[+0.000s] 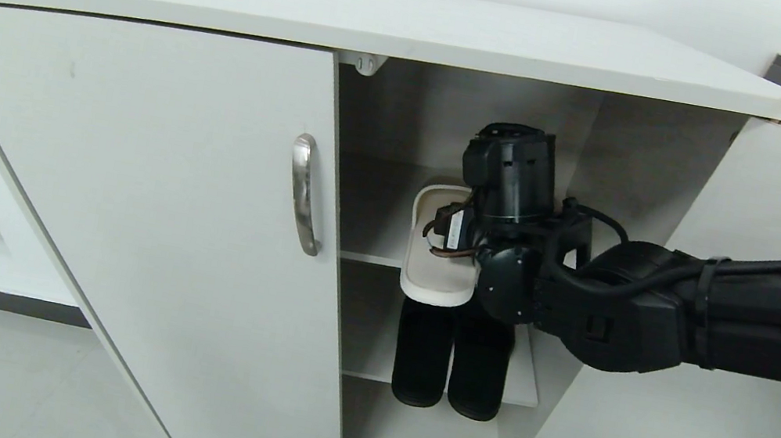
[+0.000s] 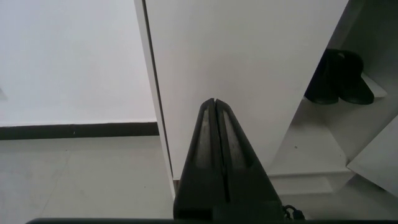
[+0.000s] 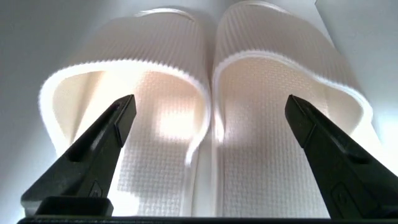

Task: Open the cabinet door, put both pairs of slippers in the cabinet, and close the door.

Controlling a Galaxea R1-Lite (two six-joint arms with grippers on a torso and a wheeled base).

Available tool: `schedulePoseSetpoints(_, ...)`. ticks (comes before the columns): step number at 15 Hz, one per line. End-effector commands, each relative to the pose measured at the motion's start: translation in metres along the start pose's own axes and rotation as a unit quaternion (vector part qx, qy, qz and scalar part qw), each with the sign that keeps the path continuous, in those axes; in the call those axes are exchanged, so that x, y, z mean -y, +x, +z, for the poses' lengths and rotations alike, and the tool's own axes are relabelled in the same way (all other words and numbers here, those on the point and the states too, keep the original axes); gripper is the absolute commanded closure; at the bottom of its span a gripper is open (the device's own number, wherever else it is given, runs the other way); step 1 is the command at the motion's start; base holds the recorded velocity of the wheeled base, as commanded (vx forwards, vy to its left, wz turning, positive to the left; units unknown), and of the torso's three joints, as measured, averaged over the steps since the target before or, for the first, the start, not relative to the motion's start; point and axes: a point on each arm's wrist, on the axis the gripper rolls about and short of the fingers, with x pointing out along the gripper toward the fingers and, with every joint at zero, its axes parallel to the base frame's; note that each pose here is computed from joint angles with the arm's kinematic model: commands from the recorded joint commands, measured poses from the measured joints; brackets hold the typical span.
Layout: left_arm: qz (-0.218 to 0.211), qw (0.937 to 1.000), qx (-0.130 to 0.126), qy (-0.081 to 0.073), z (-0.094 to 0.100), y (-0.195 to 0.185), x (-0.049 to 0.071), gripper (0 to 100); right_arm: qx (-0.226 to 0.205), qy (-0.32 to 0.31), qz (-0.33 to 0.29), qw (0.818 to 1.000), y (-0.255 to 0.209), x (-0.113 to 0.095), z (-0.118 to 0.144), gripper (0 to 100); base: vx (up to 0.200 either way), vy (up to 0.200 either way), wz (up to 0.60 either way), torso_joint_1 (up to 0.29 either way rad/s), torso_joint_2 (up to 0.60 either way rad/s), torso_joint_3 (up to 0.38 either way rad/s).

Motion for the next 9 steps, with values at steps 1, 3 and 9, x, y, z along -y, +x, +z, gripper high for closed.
schedulePoseSetpoints(1, 0.000, 1.0000, -0.001, 0.000, 0.000, 0.000, 0.000, 100, 0.006, 0.005, 0.014, 1.000, -0.021, 0.006, 0.004, 0, 0.000, 0.000, 0.00, 0.000, 0.00, 0.000)
schedulePoseSetpoints(3, 0.000, 1.0000, -0.001, 0.000, 0.000, 0.000, 0.000, 100, 0.012, 0.011, 0.031, 0.999, -0.039, 0.010, 0.002, 0, 0.000, 0.000, 0.00, 0.000, 0.00, 0.000)
schedulePoseSetpoints(9, -0.001, 1.0000, -0.001, 0.000, 0.000, 0.000, 0.000, 100, 0.026, 0.018, 0.085, 0.996, -0.089, 0.021, -0.011, 0, 0.000, 0.000, 0.00, 0.000, 0.00, 0.000)
